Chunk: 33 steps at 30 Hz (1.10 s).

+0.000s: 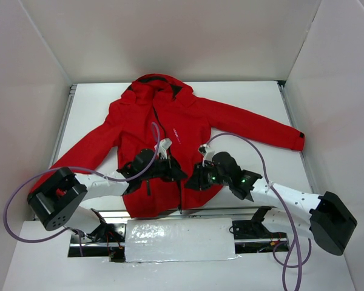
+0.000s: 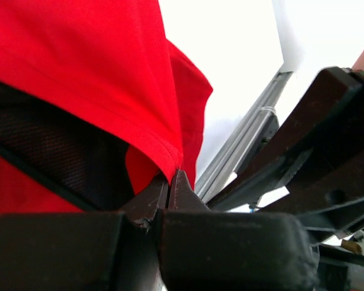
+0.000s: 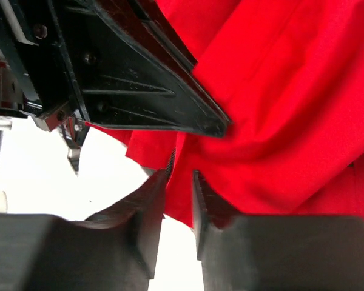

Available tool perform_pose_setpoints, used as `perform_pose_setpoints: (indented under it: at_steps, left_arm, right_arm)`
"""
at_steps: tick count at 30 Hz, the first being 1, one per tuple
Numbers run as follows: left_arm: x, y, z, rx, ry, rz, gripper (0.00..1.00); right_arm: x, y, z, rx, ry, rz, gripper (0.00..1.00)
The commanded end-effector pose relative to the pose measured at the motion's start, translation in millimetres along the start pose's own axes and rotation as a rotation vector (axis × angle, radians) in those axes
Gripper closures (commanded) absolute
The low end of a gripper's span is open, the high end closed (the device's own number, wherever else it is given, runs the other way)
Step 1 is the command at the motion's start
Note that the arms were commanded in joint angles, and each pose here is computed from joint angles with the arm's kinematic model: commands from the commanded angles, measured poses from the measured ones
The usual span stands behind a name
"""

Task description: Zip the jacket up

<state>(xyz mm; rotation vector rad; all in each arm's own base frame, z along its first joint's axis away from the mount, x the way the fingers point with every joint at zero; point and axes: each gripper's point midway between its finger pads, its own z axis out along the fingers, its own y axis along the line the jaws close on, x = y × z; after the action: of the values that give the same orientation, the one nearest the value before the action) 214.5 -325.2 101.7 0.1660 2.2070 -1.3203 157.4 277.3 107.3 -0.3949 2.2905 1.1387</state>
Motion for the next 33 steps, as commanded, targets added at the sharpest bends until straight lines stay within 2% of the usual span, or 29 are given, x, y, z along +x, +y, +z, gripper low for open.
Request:
perform_pose_setpoints:
  at_steps: [1,4,7,13,20,23,24,28,33]
  left_arm:
    - [-20.5,-13.9,-4.7,-0.005,-0.067,0.068,1.00]
    - [-17.3,-16.0,-6.5,-0.005,-0.061,0.064,1.00]
    - [-17.4,-16.4,-6.1,-0.018,-0.063,0.061,1.00]
    - [-21.0,-18.8,-4.8,-0.055,-0.068,0.084,1.00]
    - [-24.9,-17.7,-5.4,-0.080,-0.083,0.089,1.00]
    - [-26.1,-20.8,-5.8,-0.071,-0.087,0.088,1.00]
    - [-27.0,-22.5,-6.5,-0.066,-0.090,0.090,1.00]
    - [-28.5,-26.7,-8.2,-0.058,-0.095,0.092,1.00]
    - [-28.0,-26.2,-10.2,-0.067,-0.093,0.095,1.00]
  right_arm:
    - [6.3,-2.5,-2.1,-0.006,0.004,-0.010,0.67]
    - [10.6,7.3,-0.3,-0.089,-0.006,-0.002,0.54]
    - [16.7,11.8,-0.2,-0.132,0.002,0.016,0.46]
    - [21.5,26.7,-0.5,-0.196,0.013,0.036,0.45]
    - [21.9,26.2,1.5,-0.172,-0.006,0.050,0.47]
    - [28.0,16.9,10.2,-0.115,0.022,0.057,0.53]
    - [28.2,16.5,12.2,-0.114,0.024,0.060,0.59]
    - [32.9,14.7,20.7,-0.109,0.044,0.076,0.72]
    - [26.1,15.8,21.5,-0.103,0.012,0.082,1.00]
